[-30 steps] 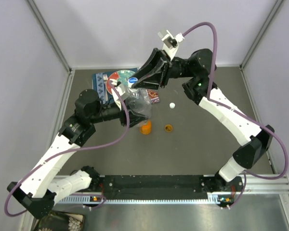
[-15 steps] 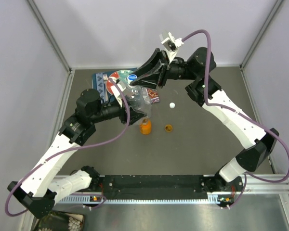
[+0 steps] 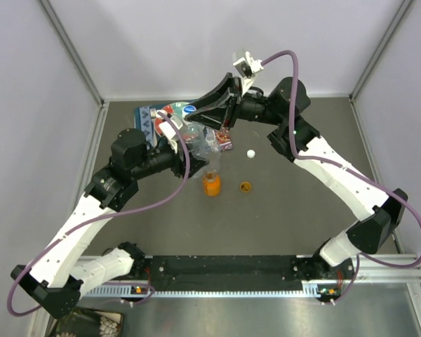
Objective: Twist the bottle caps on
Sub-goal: Screw the bottle cap onto the plastic bottle.
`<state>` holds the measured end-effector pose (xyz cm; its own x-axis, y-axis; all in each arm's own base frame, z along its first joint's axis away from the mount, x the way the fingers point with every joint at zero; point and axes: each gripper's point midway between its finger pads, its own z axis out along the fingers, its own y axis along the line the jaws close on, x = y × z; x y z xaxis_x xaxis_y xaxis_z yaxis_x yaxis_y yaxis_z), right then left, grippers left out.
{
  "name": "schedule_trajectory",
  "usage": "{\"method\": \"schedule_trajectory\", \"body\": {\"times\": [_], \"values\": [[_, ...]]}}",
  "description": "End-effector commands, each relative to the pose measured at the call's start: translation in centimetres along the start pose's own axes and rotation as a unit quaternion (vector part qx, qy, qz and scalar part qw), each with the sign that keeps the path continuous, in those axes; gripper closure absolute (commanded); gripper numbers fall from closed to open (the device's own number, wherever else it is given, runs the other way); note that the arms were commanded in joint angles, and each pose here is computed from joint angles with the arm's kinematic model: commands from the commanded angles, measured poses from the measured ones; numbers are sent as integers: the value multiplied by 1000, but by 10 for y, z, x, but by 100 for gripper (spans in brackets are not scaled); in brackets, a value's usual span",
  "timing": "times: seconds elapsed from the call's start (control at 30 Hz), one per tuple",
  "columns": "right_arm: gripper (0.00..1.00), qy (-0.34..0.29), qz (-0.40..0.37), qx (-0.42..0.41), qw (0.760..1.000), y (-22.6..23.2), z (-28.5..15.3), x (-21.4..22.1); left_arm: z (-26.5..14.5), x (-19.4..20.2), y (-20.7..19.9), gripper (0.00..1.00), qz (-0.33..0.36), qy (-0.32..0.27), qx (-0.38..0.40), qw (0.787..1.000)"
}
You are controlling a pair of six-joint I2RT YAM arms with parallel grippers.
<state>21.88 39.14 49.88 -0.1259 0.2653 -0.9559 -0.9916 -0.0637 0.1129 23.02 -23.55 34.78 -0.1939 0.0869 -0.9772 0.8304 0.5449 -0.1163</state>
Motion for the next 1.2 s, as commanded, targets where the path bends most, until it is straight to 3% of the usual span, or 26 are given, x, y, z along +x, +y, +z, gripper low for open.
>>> {"method": "schedule_trajectory", "body": {"times": [0.0,0.17,0.6,1.17], "values": [[100,132,130,-29,982,29,-6,85,-33,-129,23,94,67,-204,-93,972],[100,142,124,10,982,25,-7,89,-34,-122,28,94,69,-199,-106,972],[100,74,33,23,996,32,2,8,-30,-79,22,94,43,-167,-85,981],[100,56,20,3,998,43,6,-12,-26,-46,36,94,3,-139,-120,983]]}}
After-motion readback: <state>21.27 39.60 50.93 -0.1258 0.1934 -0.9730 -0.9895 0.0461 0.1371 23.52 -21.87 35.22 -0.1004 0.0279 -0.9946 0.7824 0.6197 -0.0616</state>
